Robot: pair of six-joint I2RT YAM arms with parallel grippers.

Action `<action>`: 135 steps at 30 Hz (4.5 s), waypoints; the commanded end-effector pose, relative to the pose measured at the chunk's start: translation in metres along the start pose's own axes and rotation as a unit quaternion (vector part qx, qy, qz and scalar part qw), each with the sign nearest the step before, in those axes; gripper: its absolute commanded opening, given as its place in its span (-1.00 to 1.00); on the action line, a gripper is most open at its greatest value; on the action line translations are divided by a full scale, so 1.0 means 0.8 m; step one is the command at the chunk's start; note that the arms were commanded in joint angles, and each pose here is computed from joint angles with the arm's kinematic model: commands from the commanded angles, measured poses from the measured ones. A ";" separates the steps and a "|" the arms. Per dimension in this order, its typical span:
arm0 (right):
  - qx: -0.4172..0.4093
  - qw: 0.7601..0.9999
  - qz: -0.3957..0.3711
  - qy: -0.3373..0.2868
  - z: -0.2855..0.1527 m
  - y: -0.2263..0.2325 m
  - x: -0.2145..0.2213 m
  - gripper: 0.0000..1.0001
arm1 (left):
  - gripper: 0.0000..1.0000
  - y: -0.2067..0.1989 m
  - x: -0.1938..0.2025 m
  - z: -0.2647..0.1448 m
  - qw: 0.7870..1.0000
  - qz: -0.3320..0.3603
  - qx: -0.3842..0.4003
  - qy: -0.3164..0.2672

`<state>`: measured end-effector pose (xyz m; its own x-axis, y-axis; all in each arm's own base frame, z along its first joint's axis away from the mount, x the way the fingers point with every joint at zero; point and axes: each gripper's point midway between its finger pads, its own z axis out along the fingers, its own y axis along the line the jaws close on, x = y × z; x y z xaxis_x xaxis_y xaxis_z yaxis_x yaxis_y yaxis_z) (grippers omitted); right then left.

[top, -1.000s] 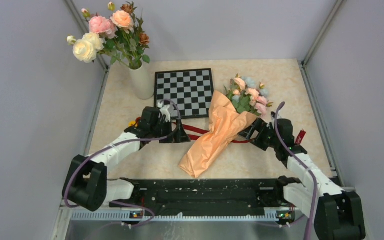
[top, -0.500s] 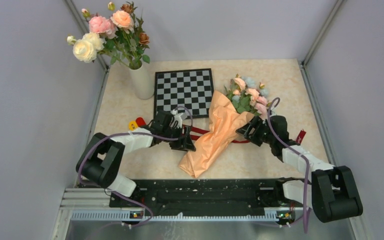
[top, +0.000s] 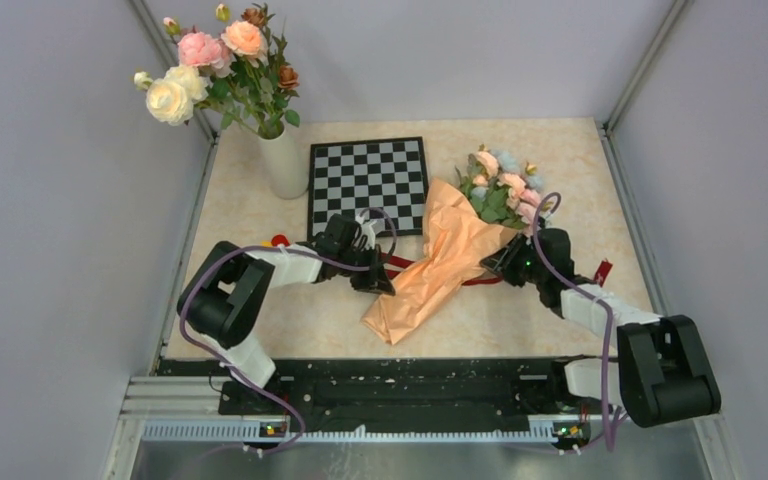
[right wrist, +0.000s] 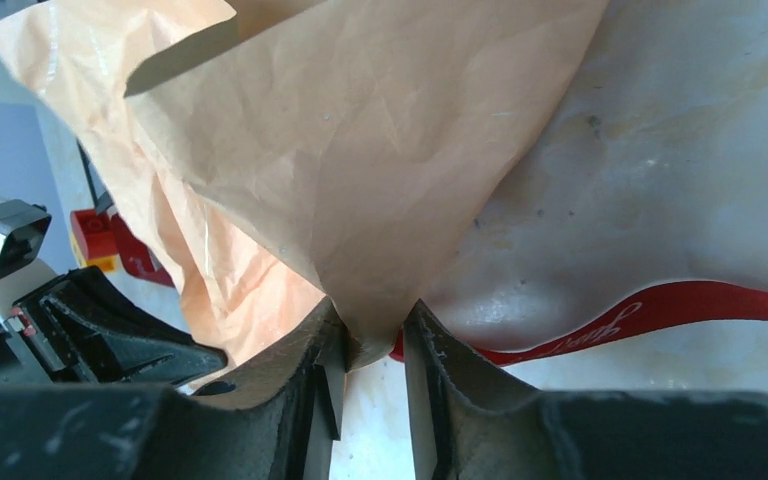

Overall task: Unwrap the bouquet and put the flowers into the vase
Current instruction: Unfold the wrapping paper at the center of the board.

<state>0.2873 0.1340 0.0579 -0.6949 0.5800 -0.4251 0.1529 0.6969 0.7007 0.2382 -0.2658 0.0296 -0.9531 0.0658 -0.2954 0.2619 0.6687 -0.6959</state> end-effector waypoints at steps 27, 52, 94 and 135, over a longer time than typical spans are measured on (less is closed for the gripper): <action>0.081 0.986 -0.090 -0.115 -0.027 0.024 -0.099 0.10 | 0.30 -0.019 -0.104 -0.045 0.986 0.071 -0.096 -0.112; 0.034 0.982 -0.128 -0.132 -0.069 0.076 -0.119 0.11 | -0.34 -0.031 -0.058 -0.035 0.996 -0.003 -0.029 -0.083; 0.007 0.987 -0.116 -0.112 -0.068 0.085 -0.105 0.11 | -1.00 -0.099 -0.045 -0.055 0.985 0.104 0.085 -0.110; -0.061 0.982 -0.149 -0.094 -0.153 0.195 -0.098 0.37 | -0.98 -0.203 0.089 0.021 0.933 0.327 0.144 0.042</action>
<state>0.2760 0.1387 0.2356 -0.5826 0.4664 -0.6656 -0.0493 0.7971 0.6018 0.1330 -0.3716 0.1077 -0.6584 0.4138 -0.6287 0.7479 0.2657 -0.6083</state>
